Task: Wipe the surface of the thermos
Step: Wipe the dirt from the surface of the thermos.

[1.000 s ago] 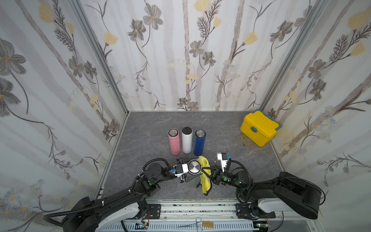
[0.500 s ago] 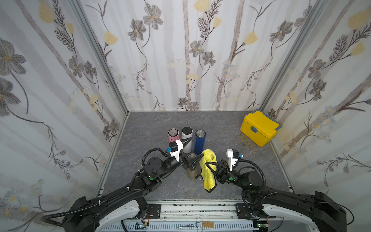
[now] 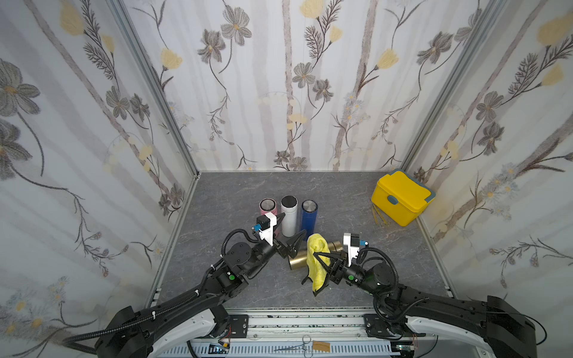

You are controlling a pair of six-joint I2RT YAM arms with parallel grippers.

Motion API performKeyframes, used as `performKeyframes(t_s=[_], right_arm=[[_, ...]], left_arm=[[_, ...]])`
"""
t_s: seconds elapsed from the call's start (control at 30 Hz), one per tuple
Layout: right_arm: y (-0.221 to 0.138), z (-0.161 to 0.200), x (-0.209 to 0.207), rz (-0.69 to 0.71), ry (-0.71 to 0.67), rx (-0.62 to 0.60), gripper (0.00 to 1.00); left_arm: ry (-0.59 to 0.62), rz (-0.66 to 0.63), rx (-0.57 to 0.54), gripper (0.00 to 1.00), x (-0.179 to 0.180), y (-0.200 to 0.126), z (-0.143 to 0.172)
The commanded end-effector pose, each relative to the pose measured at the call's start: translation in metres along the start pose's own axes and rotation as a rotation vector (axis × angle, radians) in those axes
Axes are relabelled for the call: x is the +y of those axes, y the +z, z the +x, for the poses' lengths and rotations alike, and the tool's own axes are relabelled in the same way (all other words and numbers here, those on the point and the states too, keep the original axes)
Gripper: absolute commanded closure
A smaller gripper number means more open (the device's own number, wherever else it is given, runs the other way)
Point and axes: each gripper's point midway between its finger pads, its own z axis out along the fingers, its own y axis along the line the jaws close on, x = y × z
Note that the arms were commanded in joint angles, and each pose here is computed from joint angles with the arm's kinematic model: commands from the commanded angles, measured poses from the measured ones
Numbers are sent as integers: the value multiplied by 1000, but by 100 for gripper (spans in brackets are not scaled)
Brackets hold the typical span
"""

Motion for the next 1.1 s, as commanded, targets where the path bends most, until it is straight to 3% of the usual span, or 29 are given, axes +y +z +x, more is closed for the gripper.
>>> performKeyframes(t_s=[0.0,0.2,0.57,0.83,1.07], right_arm=[[-12,-14,-21,131,-22,-65,100],[-61,-57,-68,523,-45,-194,100],[-147,-100,-136,1047,-130,-344,100],[-190,-110,-168,1244,-133,-427,100],[-211,-104,-195,1331,-105,-416,100]], left_arm=[[-23,30,75,0,-3,2,15],[54,212,220,1,-35,11,47],[181,154,683,17,-42,80,143],[348,2,964,23,-21,135,219],[471,-126,1141,23,8,150,269]])
